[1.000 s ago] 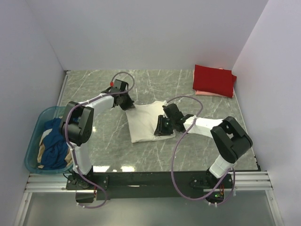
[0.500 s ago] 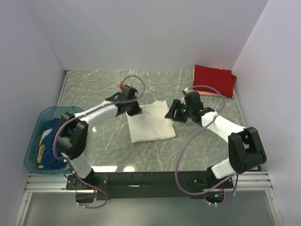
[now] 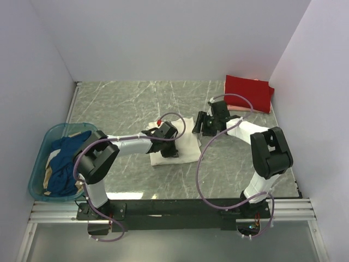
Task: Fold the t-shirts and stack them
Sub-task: Fold the tshirt, then neatly place the folded tshirt to the corner
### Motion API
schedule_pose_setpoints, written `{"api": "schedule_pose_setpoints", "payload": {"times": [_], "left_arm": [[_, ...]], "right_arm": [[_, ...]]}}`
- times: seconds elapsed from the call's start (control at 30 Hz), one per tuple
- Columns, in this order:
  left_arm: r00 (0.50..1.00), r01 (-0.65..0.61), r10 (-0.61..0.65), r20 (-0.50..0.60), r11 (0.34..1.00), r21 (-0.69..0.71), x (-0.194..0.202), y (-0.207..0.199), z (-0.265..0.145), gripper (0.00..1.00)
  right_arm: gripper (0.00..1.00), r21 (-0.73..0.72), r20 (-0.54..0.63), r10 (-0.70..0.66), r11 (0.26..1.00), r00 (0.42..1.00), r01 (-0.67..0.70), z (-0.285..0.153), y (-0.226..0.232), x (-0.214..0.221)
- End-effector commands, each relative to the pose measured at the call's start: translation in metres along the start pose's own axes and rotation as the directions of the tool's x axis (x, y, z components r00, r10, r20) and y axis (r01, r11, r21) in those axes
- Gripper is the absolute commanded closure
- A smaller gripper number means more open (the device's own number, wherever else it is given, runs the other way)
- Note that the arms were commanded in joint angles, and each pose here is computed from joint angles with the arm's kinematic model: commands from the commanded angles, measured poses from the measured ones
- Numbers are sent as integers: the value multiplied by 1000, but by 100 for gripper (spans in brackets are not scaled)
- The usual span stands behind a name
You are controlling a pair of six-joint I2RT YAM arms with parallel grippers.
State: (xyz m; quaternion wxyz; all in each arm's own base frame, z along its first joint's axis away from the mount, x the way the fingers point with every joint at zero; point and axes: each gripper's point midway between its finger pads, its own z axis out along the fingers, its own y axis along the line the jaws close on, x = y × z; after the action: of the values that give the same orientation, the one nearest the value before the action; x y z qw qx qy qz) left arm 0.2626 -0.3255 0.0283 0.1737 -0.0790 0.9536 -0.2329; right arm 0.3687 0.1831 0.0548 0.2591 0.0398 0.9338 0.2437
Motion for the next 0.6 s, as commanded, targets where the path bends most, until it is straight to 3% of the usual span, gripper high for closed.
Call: {"api": "schedule_pose_setpoints", "payload": {"times": [0.0, 0.4, 0.57], "left_arm": [[1000, 19, -19, 7, 1000, -25, 5, 12, 5, 93], [1000, -16, 17, 19, 999, -28, -3, 12, -7, 93], [1000, -16, 17, 25, 1000, -20, -8, 9, -9, 93]], "right_arm": [[32, 8, 15, -70, 997, 997, 70, 5, 9, -5], [32, 124, -72, -91, 987, 993, 100, 29, 7, 36], [40, 145, -89, -106, 982, 990, 118, 37, 22, 46]]}}
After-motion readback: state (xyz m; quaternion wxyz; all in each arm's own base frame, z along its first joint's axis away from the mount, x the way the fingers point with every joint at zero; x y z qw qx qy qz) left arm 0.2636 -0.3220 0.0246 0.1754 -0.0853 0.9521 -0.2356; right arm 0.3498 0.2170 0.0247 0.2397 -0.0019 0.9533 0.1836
